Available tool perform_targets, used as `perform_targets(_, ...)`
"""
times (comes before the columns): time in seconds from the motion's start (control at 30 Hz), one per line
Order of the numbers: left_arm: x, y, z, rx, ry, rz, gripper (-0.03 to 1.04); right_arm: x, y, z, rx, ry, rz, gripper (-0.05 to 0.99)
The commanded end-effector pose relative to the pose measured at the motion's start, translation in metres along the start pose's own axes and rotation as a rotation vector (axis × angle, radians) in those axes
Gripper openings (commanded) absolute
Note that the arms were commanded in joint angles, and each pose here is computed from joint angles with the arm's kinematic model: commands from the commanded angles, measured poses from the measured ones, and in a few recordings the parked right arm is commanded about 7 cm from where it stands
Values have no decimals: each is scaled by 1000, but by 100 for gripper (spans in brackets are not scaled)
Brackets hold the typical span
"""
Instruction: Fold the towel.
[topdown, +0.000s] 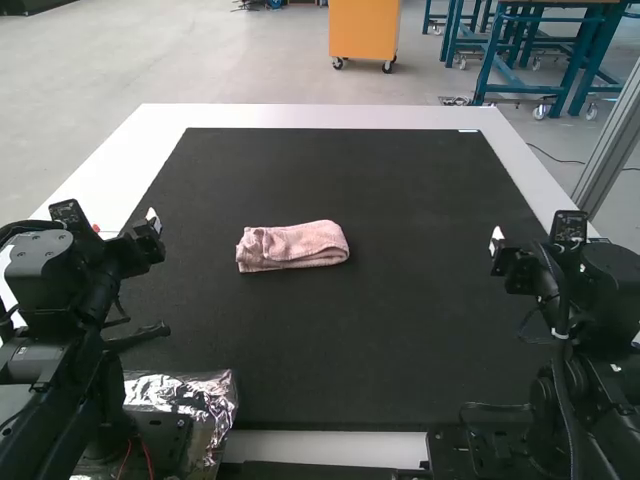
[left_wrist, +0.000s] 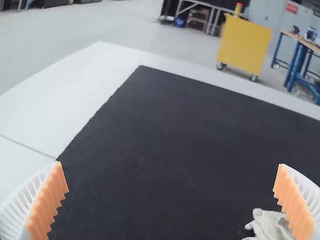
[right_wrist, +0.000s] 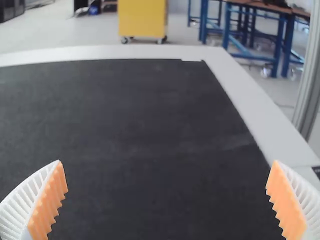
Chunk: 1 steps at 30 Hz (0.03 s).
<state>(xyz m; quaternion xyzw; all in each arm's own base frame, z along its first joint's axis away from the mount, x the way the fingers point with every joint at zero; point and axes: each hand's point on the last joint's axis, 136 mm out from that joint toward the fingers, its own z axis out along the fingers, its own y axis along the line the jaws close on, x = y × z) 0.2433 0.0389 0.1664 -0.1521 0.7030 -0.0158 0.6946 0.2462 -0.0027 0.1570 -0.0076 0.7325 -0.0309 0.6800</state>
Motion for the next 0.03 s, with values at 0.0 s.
perform_targets(0.0,0,3,0,-14,-6,-14,97,1,0,0,-4,-5,-9,92)
